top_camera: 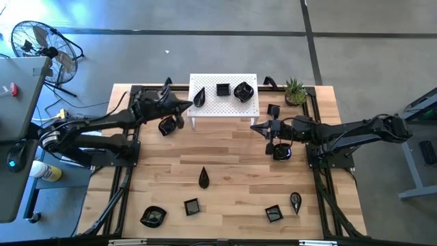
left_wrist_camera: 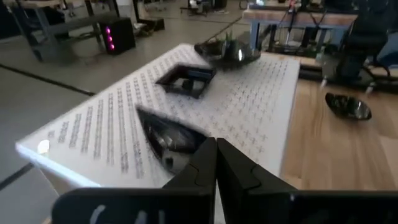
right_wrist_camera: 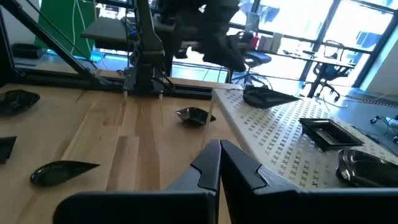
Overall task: Pick & Place Mini shaped plates
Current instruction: Stack the leaf shaped bowl on top of the leaf shaped bowls on the shelf
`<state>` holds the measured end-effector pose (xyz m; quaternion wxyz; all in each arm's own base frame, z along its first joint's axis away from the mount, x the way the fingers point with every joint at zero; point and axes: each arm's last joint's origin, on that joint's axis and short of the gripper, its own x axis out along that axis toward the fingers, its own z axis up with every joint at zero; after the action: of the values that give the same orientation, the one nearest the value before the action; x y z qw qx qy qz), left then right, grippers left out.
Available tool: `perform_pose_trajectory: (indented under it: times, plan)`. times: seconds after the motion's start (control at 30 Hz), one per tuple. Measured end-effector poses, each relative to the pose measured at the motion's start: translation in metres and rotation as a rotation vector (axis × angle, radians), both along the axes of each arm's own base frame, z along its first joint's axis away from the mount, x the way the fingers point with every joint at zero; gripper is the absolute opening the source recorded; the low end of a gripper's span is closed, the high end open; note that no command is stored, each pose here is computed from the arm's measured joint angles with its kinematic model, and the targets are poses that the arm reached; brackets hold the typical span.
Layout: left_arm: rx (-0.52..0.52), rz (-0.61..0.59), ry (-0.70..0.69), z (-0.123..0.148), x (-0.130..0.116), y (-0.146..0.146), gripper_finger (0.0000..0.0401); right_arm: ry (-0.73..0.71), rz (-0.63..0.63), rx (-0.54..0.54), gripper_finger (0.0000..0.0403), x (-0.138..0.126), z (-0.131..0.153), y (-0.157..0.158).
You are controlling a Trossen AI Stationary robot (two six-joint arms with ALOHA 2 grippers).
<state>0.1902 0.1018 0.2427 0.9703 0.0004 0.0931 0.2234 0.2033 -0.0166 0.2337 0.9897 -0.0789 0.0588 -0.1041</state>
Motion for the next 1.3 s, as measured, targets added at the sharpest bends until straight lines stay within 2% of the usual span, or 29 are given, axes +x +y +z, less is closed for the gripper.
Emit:
perform_pose_trajectory:
  times: [0.2, 0.3, 0.47, 0.63, 0.83, 1.03, 1.3]
  plan:
    - [-0.018, 0.003, -0.041, -0.021, -0.008, -0.004, 0.0, -0.014, -0.035, 0.076, 0.0002, 0.0, 0.0, 0.0]
    - [-0.009, 0.003, -0.072, -0.022, -0.009, -0.005, 0.0, -0.001, -0.042, 0.128, 0.0002, 0.001, 0.002, 0.003]
    - [-0.054, -0.028, -0.087, -0.023, -0.008, -0.006, 0.0001, 0.201, -0.188, 0.236, 0.0001, 0.001, 0.011, 0.01]
    - [-0.073, -0.037, -0.054, -0.027, -0.008, -0.006, 0.0001, 0.394, -0.352, 0.459, 0.0015, -0.01, 0.023, 0.022]
    - [-0.08, -0.035, -0.042, -0.028, -0.009, -0.006, 0.0001, 0.585, -0.53, 0.691, 0.0075, -0.023, 0.012, 0.034]
    - [-0.08, -0.033, -0.042, -0.028, -0.009, -0.006, 0.0001, 0.685, -0.777, 1.012, 0.0129, -0.032, -0.01, 0.037]
    - [-0.079, -0.033, -0.041, -0.028, -0.009, -0.006, 0.0001, 0.713, -1.006, 1.211, 0.016, -0.044, -0.04, 0.04]
